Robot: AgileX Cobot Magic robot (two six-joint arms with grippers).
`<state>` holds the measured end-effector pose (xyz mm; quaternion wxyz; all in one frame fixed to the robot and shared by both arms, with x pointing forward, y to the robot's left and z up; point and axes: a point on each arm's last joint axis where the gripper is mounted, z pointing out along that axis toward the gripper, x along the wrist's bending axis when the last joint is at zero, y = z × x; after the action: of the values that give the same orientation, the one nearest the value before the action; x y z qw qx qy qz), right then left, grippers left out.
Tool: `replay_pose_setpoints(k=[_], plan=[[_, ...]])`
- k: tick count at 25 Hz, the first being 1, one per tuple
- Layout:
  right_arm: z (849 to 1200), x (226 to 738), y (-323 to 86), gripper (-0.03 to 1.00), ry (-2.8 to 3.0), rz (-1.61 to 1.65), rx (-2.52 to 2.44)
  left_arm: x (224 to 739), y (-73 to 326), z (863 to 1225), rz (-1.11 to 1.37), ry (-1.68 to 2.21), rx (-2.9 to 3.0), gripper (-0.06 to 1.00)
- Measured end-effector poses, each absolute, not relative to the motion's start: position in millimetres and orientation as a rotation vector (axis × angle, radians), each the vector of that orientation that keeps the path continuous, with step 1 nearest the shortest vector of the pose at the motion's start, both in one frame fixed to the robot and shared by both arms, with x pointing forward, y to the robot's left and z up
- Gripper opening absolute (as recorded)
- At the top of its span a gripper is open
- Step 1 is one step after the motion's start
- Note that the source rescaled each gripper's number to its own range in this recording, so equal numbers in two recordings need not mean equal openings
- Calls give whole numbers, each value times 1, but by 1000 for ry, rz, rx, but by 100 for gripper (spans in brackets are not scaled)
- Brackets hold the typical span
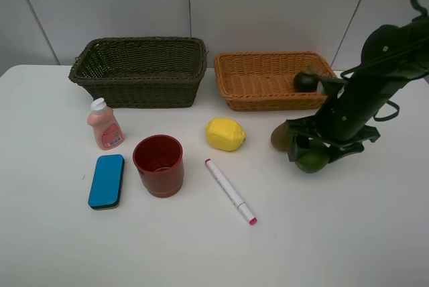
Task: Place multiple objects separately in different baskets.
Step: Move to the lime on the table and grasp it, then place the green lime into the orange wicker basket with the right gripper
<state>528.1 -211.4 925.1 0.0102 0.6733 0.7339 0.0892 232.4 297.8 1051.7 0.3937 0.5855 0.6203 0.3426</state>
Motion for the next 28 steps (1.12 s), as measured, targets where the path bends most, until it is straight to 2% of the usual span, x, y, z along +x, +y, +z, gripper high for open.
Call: replay_pose_setpoints(k=[9,15,19,28], plan=[[1000,558,-209,71,2280,306,1960,232,298,1052,869,1574,1486,100],[1048,588,-205,71,2188,455,1838,232,298,1052,869,1574,1486,100],[1055,615,-199,71,2154,484,1792,232,298,1052,869,1574,1486,100],[1018,677,-188,71,2144,424,1731,232,298,1052,869,1574,1486,100]])
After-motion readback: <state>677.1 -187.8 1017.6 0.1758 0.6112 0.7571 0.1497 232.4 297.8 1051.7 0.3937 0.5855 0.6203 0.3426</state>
